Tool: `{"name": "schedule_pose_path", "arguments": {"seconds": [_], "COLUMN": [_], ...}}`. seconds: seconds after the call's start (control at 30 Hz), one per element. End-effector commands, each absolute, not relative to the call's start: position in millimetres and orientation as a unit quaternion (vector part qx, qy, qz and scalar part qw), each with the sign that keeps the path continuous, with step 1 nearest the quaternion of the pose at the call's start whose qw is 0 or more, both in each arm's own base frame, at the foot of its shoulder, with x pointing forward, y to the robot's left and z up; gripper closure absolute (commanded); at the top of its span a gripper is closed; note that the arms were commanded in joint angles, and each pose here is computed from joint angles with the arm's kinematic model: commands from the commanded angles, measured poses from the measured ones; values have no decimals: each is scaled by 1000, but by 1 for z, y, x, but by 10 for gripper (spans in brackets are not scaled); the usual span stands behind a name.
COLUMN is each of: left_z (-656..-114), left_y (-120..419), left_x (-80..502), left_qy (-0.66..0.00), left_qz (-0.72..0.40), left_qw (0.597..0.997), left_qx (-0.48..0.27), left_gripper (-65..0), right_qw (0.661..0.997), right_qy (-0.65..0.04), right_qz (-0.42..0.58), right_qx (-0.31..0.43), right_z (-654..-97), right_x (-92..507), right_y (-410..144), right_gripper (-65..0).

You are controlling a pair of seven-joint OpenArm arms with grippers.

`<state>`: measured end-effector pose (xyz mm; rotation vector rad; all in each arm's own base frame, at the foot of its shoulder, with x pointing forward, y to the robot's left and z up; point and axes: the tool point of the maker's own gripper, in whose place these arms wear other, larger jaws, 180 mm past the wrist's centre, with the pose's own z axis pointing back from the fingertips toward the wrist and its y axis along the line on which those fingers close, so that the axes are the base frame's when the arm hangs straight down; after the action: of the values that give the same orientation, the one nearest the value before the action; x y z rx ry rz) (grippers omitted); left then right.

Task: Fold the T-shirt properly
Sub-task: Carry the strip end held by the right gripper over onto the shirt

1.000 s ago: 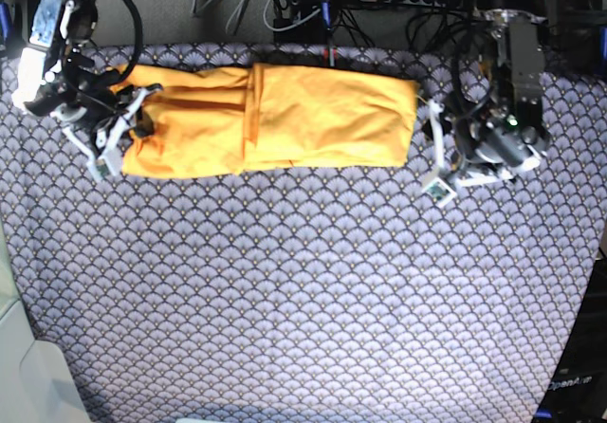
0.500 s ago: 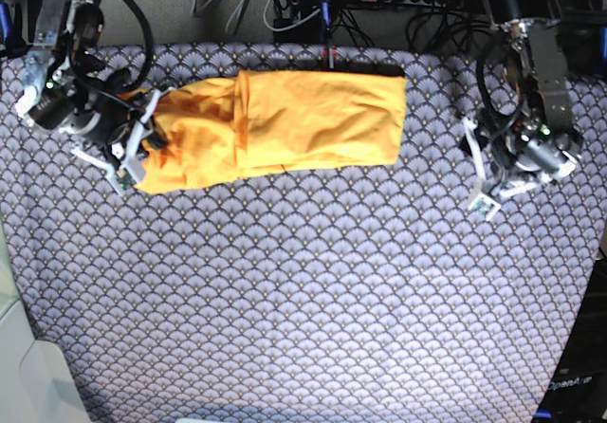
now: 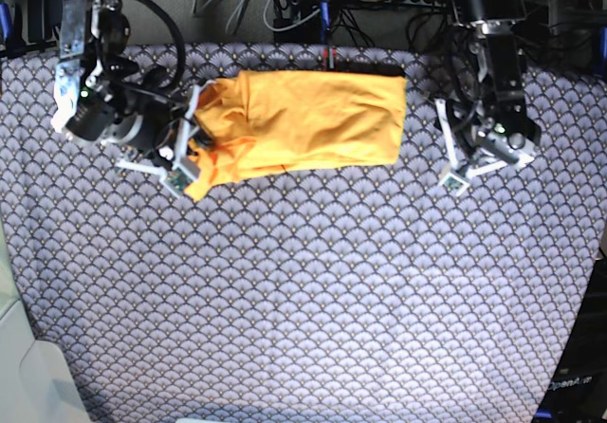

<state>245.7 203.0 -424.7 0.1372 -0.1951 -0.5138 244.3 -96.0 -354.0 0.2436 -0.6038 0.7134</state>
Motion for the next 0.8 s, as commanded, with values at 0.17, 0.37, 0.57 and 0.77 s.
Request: {"name": "schedule_pose_path", "arguments": {"seconds": [0.17,0.37,0.57,0.77], "left_z": [-418,-418,-419,-420], "left_y": [198,201,195,192], "left_x": [255,255,255,254], "left_qy": [-103,-104,-105,-105], "left_qz": [-274,-269,-268,-268], "left_qw": [953,954,955,955], "left_qx": [82,82,76,73], "left_gripper": [-293,-293,-293,-293], "right_qw": [862,847,821,814], "right_qy": [-327,-339,-335,-330], "right_qz": [352,355,397,408], "right_qx": [163,203,236,251], "right_z": [-336,-326,-318,-320], "right_x": [249,245,236,239], "right_y": [-55,-18,25,41], "right_gripper": [0,0,0,0]}}
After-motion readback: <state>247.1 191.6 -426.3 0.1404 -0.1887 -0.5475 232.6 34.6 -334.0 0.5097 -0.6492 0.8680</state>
